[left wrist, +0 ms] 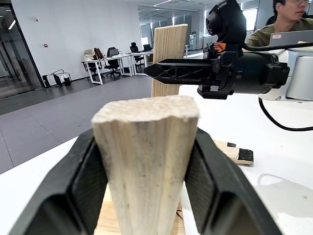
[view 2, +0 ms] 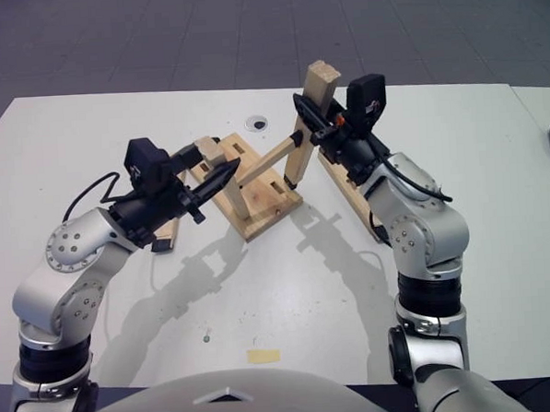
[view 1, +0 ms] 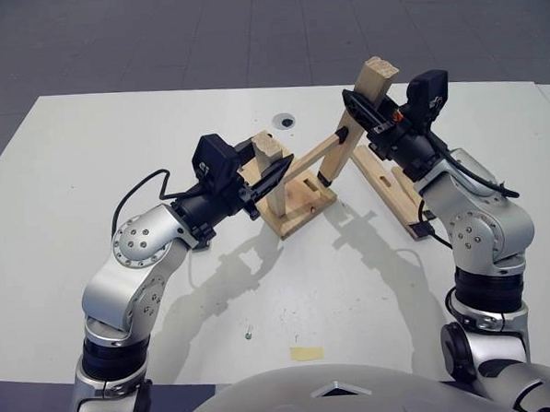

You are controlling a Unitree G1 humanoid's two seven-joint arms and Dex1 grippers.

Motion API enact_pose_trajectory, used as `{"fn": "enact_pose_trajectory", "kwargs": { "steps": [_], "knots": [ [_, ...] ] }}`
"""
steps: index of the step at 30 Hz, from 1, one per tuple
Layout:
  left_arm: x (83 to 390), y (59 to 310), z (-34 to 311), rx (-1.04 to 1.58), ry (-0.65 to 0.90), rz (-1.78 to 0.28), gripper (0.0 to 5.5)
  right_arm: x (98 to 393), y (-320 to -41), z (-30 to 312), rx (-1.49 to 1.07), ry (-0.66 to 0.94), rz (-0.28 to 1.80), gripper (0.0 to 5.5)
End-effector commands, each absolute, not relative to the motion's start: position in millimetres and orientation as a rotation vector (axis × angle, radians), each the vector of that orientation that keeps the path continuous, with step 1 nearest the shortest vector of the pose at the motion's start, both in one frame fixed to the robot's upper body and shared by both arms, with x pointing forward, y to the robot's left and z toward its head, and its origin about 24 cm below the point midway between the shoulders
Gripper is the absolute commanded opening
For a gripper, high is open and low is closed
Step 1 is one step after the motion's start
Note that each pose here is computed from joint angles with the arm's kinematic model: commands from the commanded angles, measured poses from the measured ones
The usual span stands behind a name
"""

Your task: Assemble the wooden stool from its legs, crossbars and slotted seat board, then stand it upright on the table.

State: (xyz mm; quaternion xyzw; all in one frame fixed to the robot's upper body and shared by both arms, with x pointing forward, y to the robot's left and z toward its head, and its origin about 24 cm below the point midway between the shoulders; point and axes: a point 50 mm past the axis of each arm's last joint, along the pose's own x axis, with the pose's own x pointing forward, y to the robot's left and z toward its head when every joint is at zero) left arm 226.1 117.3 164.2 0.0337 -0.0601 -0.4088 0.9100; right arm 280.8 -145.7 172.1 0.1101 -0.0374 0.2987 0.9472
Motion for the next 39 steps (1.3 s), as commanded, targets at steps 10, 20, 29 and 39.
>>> {"fn": "enact_pose_trajectory", "kwargs": {
  "steps": [10,20,29,39],
  "knots": [
    [232.1,111.6,144.0,0.055,0.005,-0.836,2.05,270.8,-102.9,123.4,0.521,0.126,1.0,1.08],
    [234.7,111.6,144.3,0.075,0.009,-0.86,2.05,278.2,-129.1,76.2,0.333,0.479,0.991,1.02],
    [236.1,111.7,144.0,0.084,0.01,-0.872,2.04,291.7,-133.1,66.8,0.016,0.529,0.924,1.03],
    [238.9,110.5,145.6,0.093,0.002,-0.873,2.04,266.0,-129.4,35.4,0.028,0.687,0.87,1.07]
  ]
}}
